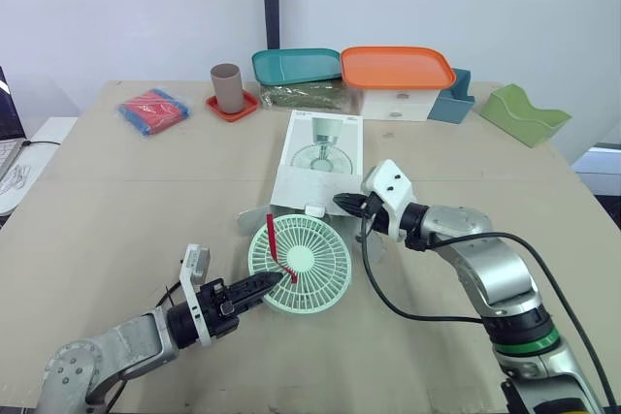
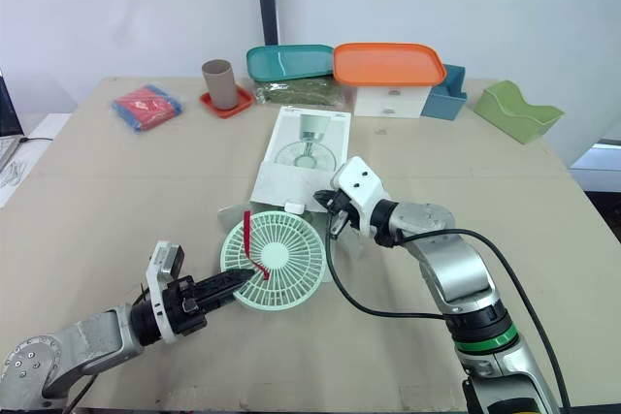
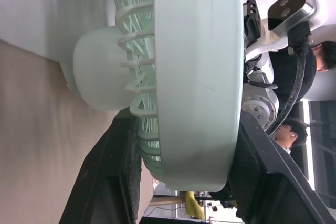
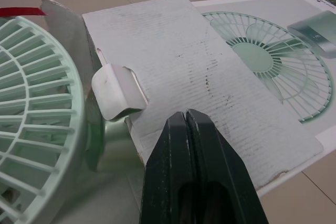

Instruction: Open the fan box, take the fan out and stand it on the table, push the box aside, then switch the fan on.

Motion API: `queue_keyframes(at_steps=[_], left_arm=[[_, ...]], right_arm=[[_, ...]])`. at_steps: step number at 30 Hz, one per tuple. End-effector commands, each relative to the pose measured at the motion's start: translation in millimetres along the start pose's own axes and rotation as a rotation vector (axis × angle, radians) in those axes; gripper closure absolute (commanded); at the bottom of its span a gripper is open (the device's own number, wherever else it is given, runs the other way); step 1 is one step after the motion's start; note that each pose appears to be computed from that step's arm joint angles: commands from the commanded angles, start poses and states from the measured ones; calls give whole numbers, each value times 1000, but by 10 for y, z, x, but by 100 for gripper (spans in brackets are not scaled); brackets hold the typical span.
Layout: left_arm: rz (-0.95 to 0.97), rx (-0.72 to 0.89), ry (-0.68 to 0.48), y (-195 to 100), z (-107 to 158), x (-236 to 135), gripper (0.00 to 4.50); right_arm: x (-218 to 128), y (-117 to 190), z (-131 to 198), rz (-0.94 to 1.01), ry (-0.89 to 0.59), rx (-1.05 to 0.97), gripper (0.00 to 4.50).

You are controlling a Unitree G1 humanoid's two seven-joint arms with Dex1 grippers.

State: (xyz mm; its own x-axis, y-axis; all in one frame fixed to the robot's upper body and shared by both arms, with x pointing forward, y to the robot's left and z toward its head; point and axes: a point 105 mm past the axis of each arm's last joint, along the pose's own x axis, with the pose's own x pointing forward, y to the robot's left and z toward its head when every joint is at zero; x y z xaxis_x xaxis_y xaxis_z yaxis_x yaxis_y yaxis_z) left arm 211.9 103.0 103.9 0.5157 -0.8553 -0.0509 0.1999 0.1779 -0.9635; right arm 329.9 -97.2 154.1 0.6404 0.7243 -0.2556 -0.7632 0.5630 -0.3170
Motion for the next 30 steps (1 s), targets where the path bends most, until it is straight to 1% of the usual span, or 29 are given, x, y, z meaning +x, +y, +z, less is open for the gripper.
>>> queue_keyframes(at_steps=[1,6,8,9,10,11,12,13,14,15,18,21,23,25,27,28,29,30], left_arm=[[10,-25,42,12,-104,-21,276],[42,-35,73,75,-155,-52,276],[46,-15,91,78,-161,-52,172],[41,-6,102,68,-168,-56,167],[33,8,110,54,-165,-64,117],[24,16,119,43,-163,-84,99],[26,36,133,46,-164,-107,71],[34,61,153,53,-172,-132,31],[41,85,172,56,-183,-157,16],[44,98,184,54,-185,-181,7],[65,228,244,13,-147,-287,7],[76,353,261,-65,-34,-390,7],[95,567,216,-163,185,-436,7],[111,779,221,-252,329,-500,7],[122,873,225,-271,398,-544,7],[140,987,192,-305,538,-580,7],[161,1137,176,-344,665,-621,7],[172,1246,178,-374,734,-650,7]], right_arm=[[34,20,-67,20,28,8,450],[27,22,-75,21,30,7,450],[25,23,-77,22,30,8,450],[21,24,-77,21,30,9,450],[17,20,-79,21,30,10,450],[12,15,-80,19,31,9,450],[7,6,-82,17,31,10,450],[1,-3,-83,15,31,10,450],[-4,-12,-83,13,31,11,450],[-8,-23,-80,10,28,11,450],[-23,-55,-44,4,8,11,450],[-31,-66,-10,6,-14,18,450],[-33,-81,44,7,-48,37,450],[-42,-96,94,10,-75,42,450],[-50,-104,109,14,-84,40,450],[-59,-108,128,21,-96,43,450],[-70,-111,148,29,-108,44,450],[-77,-112,162,34,-116,45,450]])
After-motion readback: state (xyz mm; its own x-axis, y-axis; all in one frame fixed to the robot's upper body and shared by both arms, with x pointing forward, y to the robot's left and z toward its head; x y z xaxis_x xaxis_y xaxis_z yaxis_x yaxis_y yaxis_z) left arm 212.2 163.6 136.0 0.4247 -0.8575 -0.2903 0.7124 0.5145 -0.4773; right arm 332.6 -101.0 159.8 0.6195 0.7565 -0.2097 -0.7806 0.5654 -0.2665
